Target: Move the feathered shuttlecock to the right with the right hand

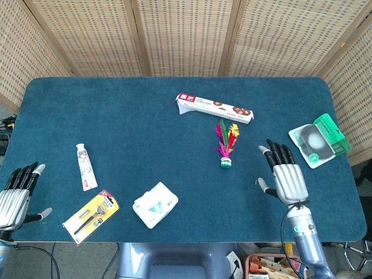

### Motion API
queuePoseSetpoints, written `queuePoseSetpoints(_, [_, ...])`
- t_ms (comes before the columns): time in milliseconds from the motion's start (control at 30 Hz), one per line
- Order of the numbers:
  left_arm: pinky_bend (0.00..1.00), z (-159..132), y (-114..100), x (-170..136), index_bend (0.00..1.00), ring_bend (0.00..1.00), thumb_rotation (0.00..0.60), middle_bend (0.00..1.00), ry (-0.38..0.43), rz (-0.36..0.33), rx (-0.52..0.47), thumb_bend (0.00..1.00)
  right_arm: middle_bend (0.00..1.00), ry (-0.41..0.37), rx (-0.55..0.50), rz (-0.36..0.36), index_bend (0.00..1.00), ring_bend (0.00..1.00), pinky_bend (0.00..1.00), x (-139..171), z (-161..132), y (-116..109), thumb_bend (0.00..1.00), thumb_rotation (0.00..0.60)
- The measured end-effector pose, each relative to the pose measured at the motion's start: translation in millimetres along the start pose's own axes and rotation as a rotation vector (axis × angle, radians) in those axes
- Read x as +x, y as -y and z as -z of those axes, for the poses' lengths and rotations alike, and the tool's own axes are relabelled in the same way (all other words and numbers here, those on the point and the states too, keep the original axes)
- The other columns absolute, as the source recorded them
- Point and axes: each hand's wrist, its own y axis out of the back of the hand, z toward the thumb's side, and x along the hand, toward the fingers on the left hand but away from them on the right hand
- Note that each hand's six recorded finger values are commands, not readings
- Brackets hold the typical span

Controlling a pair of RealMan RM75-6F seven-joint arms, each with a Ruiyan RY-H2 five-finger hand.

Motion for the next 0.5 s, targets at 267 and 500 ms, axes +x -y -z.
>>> queuePoseSetpoints(267, [0.0, 6.4, 2.7, 4.5, 0.0, 0.0, 0.6, 0.0, -0.019, 0.009, -0.004, 0.0, 0.0, 0.031, -0.028, -0.091, 0.13, 0.0, 0.0, -63.5, -36.7, 30.8, 0.29, 0.6])
queuePoseSetpoints(500, [0.0, 12.2, 6.1, 9.1, 0.0, 0.0, 0.6, 0.0, -0.035, 0.02, -0.007, 0.0, 0.0, 0.079, -0.012, -0.145, 0.15, 0.0, 0.0, -113.6, -48.8, 59.2, 0.29, 0.6])
